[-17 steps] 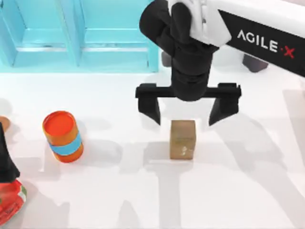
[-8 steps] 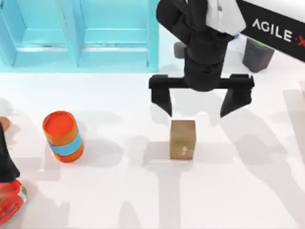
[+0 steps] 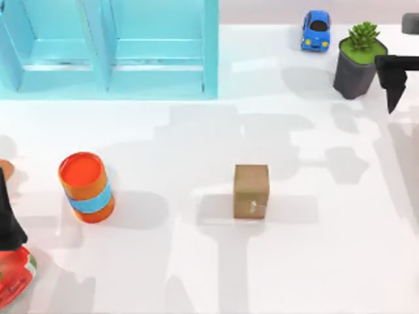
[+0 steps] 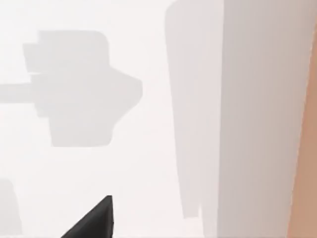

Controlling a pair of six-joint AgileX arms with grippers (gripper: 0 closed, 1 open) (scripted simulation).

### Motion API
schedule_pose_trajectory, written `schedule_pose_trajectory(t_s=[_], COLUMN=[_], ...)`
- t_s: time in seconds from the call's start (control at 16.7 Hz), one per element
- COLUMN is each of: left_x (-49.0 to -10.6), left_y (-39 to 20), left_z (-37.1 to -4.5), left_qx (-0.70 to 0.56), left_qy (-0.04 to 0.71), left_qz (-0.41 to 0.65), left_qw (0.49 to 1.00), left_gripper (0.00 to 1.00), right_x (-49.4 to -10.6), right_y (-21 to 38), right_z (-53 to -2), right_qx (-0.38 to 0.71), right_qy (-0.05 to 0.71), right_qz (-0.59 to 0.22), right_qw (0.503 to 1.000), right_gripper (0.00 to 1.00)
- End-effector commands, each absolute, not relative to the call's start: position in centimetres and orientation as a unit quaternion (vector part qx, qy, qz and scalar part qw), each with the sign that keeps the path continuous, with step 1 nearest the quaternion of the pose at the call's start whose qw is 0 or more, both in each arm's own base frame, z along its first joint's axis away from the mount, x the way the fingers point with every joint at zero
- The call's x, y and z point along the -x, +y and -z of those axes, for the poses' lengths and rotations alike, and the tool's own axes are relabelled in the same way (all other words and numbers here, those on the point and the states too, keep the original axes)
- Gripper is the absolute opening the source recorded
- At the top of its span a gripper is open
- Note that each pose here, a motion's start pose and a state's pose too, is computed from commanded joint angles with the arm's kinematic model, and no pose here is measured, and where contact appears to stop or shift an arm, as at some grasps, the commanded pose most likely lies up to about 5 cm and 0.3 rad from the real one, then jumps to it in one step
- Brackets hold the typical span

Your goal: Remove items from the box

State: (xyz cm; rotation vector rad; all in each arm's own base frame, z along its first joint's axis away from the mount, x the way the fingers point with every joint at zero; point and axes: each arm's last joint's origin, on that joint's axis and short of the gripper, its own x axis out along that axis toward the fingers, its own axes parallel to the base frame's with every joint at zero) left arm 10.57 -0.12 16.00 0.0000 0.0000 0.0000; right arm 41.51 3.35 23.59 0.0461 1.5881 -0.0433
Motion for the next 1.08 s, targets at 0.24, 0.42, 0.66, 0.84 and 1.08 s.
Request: schedule_pose_trajectory(t_s=[0.24,0.42,0.66,0.84,1.08], left_x=[-10.6,-10.6,-10.6,-10.6,-10.6], left_y=[-0.1,-0.1,-0.1,-0.1,-0.1], left_z=[-16.0,-16.0,-16.0,-16.0,-16.0], left_qx=[0.000,0.000,0.000,0.000,0.000], left_qy=[0.000,0.000,0.000,0.000,0.000], left_qz=[0.000,0.000,0.000,0.000,0.000], left_qw=[1.000,1.000,1.000,1.000,1.000], left_gripper=[1.00,1.00,1.00,1.00,1.00], right_x=[-39.4,-36.9,-35.5,-35.7,-35.6], right_y=[-9.1,-14.8,-16.9,-16.8,-16.8], right_z=[-24.9,-25.6,-25.9,-25.9,-24.6], right_qx=[-0.018,-0.018,-0.018,-0.017,-0.018], right_qy=[0.709,0.707,0.706,0.706,0.706], right_qz=[0.015,0.014,0.014,0.013,0.014], right_qw=[0.705,0.707,0.708,0.708,0.708], right_gripper=[1.00,1.00,1.00,1.00,1.00])
